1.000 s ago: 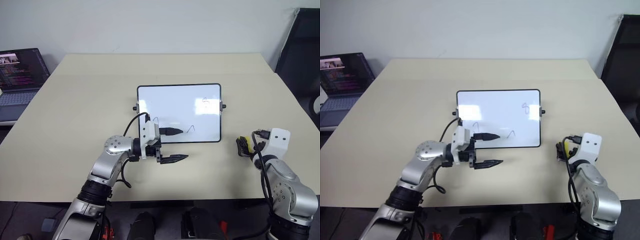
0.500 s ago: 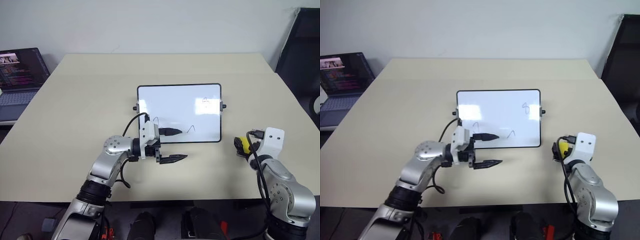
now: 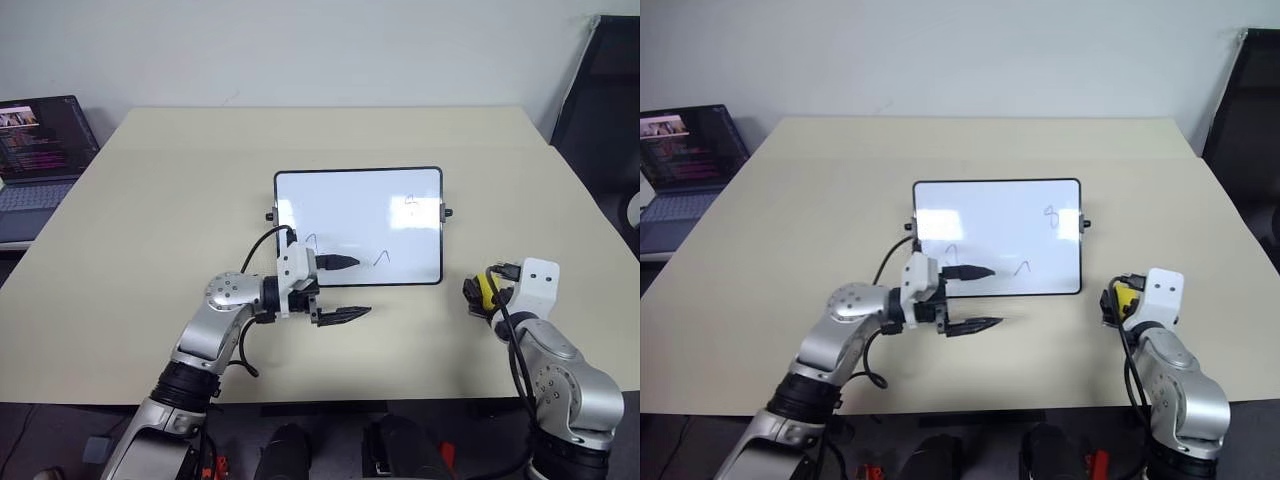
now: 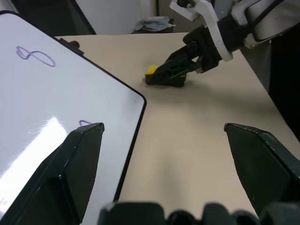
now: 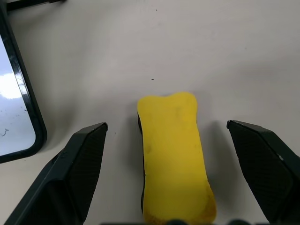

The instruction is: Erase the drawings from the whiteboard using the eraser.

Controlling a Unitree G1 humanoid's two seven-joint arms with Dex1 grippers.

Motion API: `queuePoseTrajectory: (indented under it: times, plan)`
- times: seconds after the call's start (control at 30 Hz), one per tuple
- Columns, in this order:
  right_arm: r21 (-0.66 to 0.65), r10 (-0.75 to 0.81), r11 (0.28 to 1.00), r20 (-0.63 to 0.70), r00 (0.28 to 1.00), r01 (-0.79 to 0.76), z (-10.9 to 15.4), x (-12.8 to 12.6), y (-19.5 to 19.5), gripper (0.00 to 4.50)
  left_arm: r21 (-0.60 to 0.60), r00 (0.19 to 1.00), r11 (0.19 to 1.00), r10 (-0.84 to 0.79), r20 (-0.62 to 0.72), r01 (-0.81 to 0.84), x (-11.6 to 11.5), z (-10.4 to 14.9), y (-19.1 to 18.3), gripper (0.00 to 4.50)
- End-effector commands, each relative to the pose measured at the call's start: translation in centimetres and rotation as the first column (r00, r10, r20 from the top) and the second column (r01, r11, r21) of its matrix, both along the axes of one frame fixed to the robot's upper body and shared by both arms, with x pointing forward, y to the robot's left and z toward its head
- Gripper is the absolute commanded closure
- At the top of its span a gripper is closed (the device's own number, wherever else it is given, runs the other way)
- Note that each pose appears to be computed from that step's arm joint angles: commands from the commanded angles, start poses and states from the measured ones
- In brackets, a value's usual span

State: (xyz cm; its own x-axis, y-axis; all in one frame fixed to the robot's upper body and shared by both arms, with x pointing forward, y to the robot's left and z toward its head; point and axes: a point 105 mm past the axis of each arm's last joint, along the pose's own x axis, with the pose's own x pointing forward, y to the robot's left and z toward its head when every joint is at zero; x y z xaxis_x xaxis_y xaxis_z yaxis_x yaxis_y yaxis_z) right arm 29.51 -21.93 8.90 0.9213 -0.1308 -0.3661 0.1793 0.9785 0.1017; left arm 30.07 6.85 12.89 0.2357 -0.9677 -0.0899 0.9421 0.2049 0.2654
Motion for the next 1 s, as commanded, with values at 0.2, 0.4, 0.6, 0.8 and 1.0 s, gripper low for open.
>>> queuePoseTrajectory:
  times: [0.2, 0.4, 0.6, 0.8, 1.0]
  plan:
    - [-0.023, 0.003, 1.0, 0.038, 0.999, -0.002, 0.7, 0.2, 0.1, 0.03, -0.008, 0.998, 1.0, 0.004, 0.059, -0.003, 0.1, 1.3, 0.1, 0.0]
    - [-0.031, -0.003, 1.0, 0.049, 0.999, 0.004, 0.8, 0.2, -0.1, 0.41, 0.013, 0.998, 1.0, 0.003, 0.062, -0.003, 0.2, 1.2, 0.4, 0.0]
    - [-0.04, -0.006, 0.999, 0.06, 0.998, 0.008, 1.1, 0.2, -0.2, 2.41, 0.009, 0.998, 1.0, 0.0, 0.064, 0.0, 0.2, 1.3, 0.2, 0.0]
    - [-0.054, -0.01, 0.998, 0.068, 0.998, 0.014, 1.4, 0.2, -0.7, 3.47, 0.006, 0.998, 1.0, -0.007, 0.066, 0.007, 0.0, 1.3, -0.1, 0.0]
    - [-0.063, -0.006, 0.998, 0.073, 0.997, 0.01, 1.6, 0.4, -0.7, 3.48, -0.001, 0.998, 1.0, -0.003, 0.067, 0.003, -0.1, 1.3, -0.2, 0.0]
